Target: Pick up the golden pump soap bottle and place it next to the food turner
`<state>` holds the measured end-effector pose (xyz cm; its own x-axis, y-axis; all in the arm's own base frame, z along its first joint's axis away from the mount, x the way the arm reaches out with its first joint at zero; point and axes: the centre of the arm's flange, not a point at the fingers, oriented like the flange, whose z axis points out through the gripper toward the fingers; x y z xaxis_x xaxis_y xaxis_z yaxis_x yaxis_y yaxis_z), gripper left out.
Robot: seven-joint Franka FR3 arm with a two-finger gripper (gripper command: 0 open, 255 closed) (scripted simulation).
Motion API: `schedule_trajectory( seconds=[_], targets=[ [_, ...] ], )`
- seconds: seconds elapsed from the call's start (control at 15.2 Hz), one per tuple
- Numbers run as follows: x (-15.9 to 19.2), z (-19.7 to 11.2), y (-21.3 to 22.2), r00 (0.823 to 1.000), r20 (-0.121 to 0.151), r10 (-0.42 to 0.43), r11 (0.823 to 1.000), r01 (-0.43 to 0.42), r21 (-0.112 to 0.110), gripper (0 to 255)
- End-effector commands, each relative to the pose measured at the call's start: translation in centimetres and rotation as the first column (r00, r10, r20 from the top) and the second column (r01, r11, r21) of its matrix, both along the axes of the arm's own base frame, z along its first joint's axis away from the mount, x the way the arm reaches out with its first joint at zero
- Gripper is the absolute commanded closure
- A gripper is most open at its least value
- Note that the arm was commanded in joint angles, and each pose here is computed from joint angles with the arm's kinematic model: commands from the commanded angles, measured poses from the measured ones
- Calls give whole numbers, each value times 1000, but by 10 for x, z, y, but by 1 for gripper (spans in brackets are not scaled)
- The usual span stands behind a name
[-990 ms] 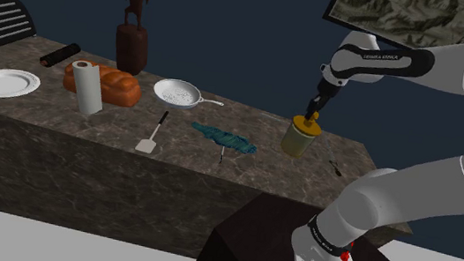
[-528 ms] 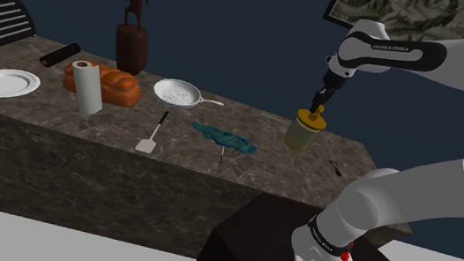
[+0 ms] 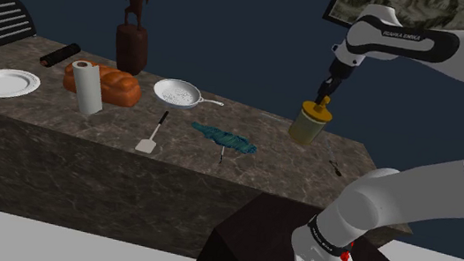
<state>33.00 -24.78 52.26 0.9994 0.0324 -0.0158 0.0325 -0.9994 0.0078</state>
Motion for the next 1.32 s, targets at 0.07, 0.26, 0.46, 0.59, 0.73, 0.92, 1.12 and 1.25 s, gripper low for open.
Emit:
schedule_trajectory(
  seconds=[0.07, 0.26, 0.46, 0.59, 0.73, 0.92, 1.12, 1.25],
  targets=[
    [0, 16, 0, 1000, 0, 0, 1000, 0, 0, 255],
    [0, 32, 0, 1000, 0, 0, 1000, 0, 0, 255],
    [0, 48, 0, 1000, 0, 0, 1000, 0, 0, 255],
    [0, 59, 0, 1000, 0, 0, 1000, 0, 0, 255],
    [0, 69, 0, 1000, 0, 0, 1000, 0, 0, 255],
    [0, 85, 0, 1000, 0, 0, 1000, 0, 0, 255],
    [0, 101, 0, 1000, 0, 0, 1000, 0, 0, 255],
    [0, 111, 0, 1000, 0, 0, 1000, 0, 0, 255]
  ],
)
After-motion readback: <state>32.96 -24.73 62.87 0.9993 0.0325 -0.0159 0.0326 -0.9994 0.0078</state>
